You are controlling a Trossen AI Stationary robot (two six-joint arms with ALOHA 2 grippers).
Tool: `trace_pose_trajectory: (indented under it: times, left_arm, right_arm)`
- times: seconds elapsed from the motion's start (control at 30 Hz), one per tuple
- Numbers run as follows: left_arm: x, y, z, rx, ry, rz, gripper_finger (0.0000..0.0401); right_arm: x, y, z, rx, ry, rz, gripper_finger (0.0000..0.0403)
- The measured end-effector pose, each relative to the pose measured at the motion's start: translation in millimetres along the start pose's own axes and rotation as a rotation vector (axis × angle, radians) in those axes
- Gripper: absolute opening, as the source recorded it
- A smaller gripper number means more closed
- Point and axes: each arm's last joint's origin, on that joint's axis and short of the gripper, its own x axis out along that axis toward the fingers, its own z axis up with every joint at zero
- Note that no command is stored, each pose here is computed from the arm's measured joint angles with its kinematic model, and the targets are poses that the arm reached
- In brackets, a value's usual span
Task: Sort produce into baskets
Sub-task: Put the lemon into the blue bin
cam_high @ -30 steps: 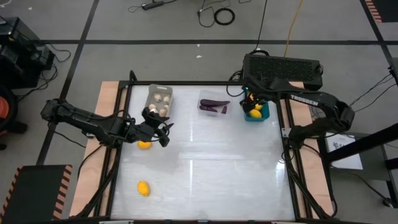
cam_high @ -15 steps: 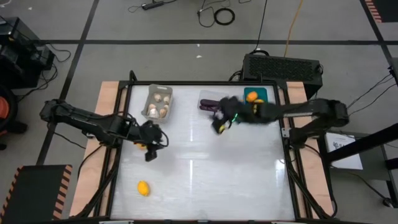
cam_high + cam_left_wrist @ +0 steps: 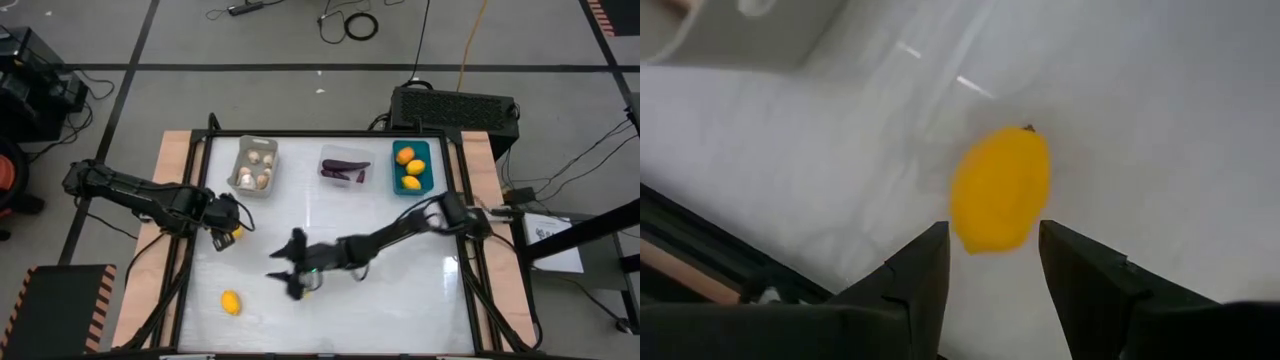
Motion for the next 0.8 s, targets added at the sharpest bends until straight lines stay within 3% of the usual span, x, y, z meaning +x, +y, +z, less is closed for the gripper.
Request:
trace_pose_trajectory:
  times: [0.17, 0.27, 0.4, 0.57, 0.8]
  left_arm:
    - [0.0, -1.0, -0.5, -0.004, 0.020, -0.026, 0.0164]
    - [0.0, -1.2, -0.4, -0.003, 0.018, -0.027, 0.0164]
    - [0.0, -1.8, 0.3, -0.005, 0.011, -0.033, 0.0164]
    - [0.1, -1.9, 0.3, -0.006, 0.012, -0.033, 0.0164]
    - [0.3, -3.8, 2.4, -0.043, -0.004, -0.051, 0.0164]
  right_arm:
    - [49.3, 34.3, -7.2, 0.064, 0.065, -0.077, 0.0255]
    - [68.4, 54.5, -6.5, 0.088, 0.118, -0.142, 0.0255]
    - [84.3, 77.0, -1.7, 0.096, 0.084, -0.243, 0.0255]
    - [87.7, 84.0, -24.3, 0.137, -0.035, -0.245, 0.0255]
    - [96.4, 90.7, -49.4, 0.027, -0.090, -0.181, 0.0255]
